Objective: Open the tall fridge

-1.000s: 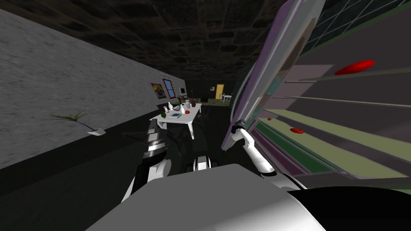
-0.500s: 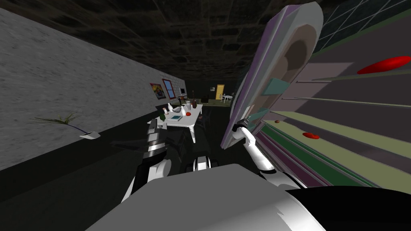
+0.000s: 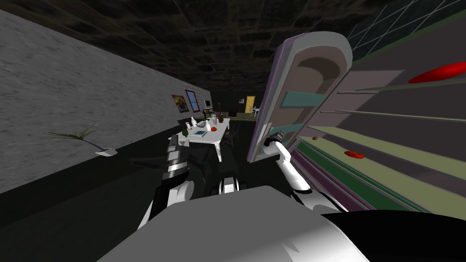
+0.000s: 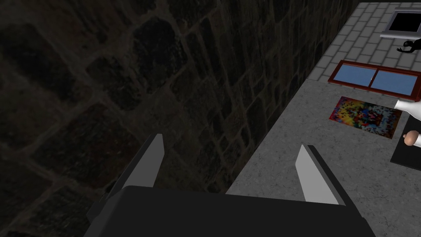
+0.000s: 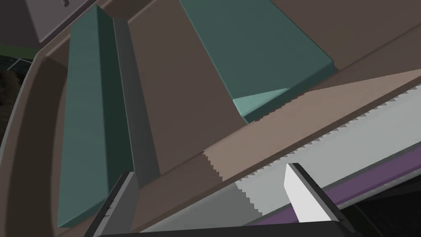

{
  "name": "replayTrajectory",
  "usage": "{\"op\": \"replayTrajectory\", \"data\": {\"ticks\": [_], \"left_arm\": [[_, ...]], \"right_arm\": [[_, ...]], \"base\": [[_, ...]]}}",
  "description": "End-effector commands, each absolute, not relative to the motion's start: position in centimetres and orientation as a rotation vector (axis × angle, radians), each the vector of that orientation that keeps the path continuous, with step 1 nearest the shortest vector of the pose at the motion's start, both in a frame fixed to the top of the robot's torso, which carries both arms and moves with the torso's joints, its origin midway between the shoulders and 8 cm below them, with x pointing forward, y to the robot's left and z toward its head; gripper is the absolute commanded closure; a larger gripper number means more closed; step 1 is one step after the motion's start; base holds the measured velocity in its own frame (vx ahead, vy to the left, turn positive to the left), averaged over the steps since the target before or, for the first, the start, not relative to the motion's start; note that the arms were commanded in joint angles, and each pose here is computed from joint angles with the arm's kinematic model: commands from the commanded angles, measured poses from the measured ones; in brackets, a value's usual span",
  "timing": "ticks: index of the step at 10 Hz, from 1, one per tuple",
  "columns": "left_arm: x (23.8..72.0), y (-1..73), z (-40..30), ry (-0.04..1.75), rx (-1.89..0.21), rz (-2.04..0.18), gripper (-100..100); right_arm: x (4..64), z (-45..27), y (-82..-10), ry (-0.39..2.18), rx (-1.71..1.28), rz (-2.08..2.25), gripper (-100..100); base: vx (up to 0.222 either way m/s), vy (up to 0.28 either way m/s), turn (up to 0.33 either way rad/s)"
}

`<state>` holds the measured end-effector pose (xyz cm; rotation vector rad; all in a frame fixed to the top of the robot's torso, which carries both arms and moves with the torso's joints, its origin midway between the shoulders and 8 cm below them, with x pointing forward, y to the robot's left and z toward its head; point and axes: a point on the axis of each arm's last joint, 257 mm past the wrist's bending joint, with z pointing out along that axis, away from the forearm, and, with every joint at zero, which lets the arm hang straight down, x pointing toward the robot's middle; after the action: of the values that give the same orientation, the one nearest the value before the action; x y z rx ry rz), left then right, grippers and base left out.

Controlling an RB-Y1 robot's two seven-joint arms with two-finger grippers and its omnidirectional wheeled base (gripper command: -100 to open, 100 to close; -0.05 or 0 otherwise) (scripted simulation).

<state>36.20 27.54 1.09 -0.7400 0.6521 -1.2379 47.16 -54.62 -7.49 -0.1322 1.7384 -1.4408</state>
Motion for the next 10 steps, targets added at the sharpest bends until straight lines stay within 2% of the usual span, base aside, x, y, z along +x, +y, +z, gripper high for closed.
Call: {"op": "replayTrajectory", "data": {"ticks": [1, 4, 5, 10], "left_arm": [[36.2, 27.5, 1.1, 0.652, -0.740, -1.238, 0], [36.2, 27.5, 1.1, 0.652, -0.740, -1.238, 0], [36.2, 27.5, 1.1, 0.652, -0.740, -1.238, 0], [36.2, 27.5, 1.1, 0.652, -0.740, -1.238, 0]], "right_arm": [[47.2, -6.0, -54.4, 1.742, -0.130, -1.445, -100], [47.3, -5.3, -54.1, 1.743, -0.129, -1.445, -100], [47.3, -5.3, -54.2, 1.744, -0.130, -1.446, 0], [47.3, -5.3, -54.2, 1.744, -0.130, -1.446, 0]], "base": [[-0.007, -0.015, 0.024], [-0.003, -0.012, 0.015], [0.000, 0.000, 0.000], [0.000, 0.000, 0.000]]}}
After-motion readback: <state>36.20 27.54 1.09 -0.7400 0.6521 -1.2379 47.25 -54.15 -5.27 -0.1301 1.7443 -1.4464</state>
